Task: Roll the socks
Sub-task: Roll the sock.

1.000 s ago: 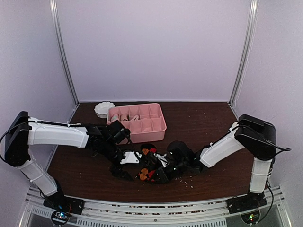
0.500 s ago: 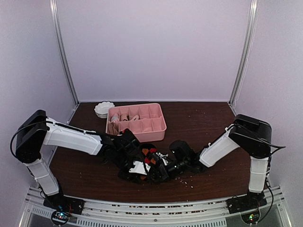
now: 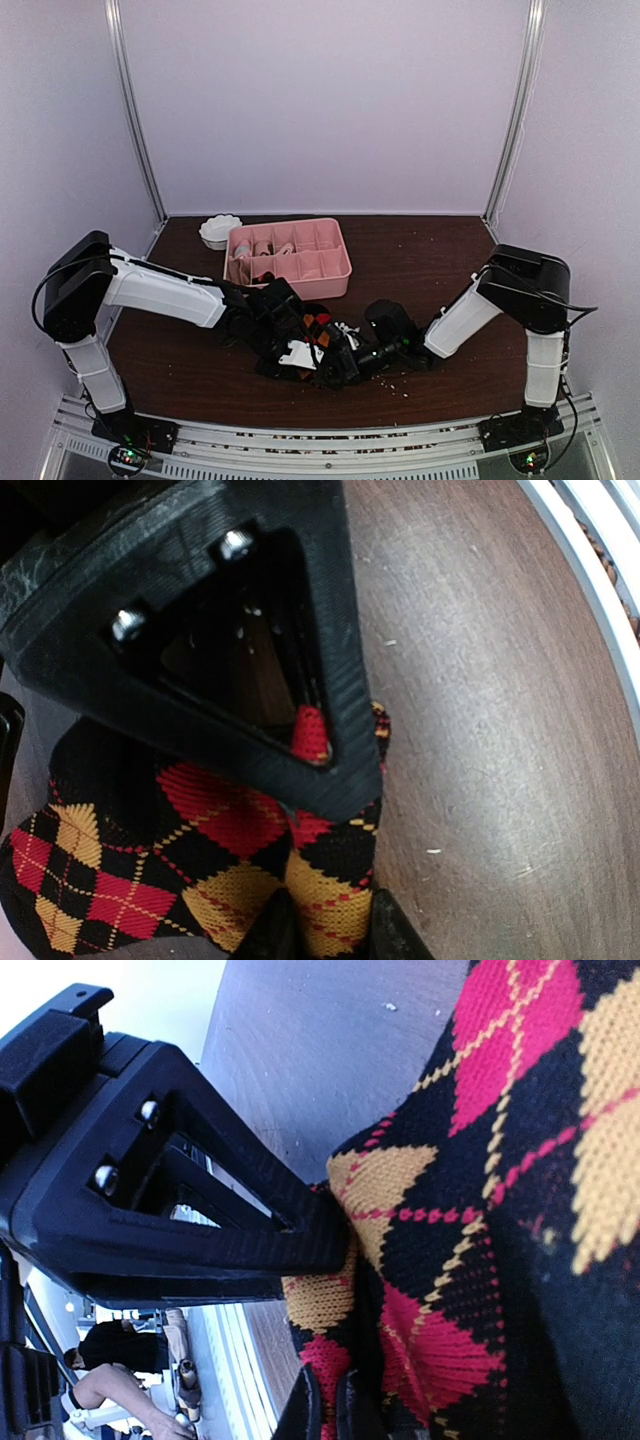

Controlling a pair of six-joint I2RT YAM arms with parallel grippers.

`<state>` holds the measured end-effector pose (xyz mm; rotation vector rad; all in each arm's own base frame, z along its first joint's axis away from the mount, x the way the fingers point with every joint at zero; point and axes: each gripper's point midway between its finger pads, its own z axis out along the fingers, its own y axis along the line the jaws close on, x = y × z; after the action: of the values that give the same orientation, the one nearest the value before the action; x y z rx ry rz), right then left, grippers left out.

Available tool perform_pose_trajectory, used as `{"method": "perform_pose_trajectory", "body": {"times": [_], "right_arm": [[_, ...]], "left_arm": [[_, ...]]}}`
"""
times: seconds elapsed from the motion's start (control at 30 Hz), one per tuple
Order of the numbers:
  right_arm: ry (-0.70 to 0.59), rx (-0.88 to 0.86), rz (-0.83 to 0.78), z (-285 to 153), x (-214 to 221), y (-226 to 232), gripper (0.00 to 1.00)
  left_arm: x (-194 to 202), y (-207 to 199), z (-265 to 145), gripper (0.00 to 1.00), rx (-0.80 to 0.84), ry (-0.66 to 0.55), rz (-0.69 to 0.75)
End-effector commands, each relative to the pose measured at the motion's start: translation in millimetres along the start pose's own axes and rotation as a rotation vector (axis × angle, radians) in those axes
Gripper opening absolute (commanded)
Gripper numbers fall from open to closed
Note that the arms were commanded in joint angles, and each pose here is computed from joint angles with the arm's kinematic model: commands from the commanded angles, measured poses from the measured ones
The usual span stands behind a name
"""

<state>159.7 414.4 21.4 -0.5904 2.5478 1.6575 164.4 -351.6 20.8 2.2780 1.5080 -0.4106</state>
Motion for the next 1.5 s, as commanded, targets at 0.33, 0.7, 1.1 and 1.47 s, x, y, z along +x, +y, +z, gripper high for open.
{"method": "perform_pose_trajectory", "body": {"times": [0.33, 0.7, 1.1, 1.47], "right_arm": [[-0.135, 0.379, -0.050, -50.8, 8.5, -61.9, 0.46], [-0.431, 0.736, -0.277, -143.6, -15.6, -64.5, 1.00], [-0.522, 0.763, -0.755, -140.5, -15.4, 1.0, 0.98], [-0.192, 0.567, -1.265, -38.9, 23.9, 39.7, 0.61]], "left_arm": [[4.8, -12.3, -7.7, 0.10, 0.287, -0.051, -0.227], [8.2, -13.8, -7.0, 0.23, 0.496, -0.115, -0.399], [19.2, 1.4, 0.6, 0.21, 0.619, -0.127, -0.582], [31.1, 7.9, 16.5, 0.23, 0.599, -0.052, -0.651]]}}
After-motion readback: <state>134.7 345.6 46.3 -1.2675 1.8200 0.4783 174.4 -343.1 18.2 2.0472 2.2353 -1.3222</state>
